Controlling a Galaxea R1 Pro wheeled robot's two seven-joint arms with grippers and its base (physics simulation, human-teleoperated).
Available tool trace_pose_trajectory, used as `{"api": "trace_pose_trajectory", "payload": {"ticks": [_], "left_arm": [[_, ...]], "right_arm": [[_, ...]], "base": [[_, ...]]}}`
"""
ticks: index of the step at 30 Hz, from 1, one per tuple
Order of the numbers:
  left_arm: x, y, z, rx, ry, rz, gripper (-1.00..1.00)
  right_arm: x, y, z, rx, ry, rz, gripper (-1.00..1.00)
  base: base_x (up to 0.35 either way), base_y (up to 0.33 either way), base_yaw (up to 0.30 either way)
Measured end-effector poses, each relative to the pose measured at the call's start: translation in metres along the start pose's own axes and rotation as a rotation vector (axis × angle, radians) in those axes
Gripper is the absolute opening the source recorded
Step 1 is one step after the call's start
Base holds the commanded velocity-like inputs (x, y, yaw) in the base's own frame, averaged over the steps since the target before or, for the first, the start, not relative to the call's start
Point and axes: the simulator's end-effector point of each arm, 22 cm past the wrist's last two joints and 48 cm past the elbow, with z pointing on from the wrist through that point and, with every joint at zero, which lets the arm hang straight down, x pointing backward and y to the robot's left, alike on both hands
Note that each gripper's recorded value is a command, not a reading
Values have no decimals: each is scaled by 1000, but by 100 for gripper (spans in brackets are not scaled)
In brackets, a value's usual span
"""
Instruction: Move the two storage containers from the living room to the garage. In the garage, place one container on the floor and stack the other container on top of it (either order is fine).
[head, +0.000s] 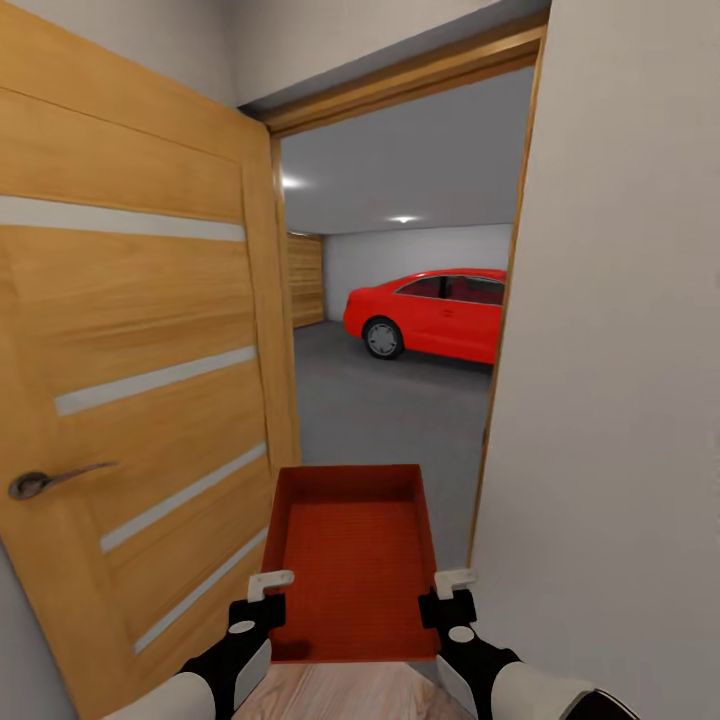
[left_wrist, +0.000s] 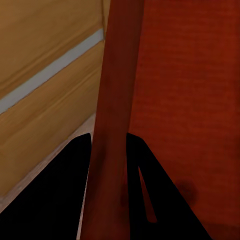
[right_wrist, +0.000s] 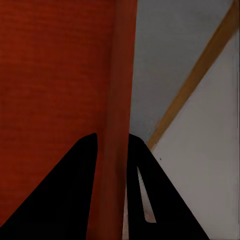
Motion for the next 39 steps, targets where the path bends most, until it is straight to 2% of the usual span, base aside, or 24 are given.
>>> {"api": "trace_pose_trajectory", "payload": {"ticks": [4, 16, 39], "left_arm": [[0, 0, 0, 0, 0, -1, -100], [0, 0, 0, 0, 0, -1, -100], [0, 0, 0, 0, 0, -1, -100]], "right_arm": [[0, 0, 0, 0, 0, -1, -100], [0, 0, 0, -1, 0, 0, -100], [0, 0, 0, 0, 0, 0, -100]], "base": [[234, 202, -194], [246, 214, -32], [247, 215, -226]]}}
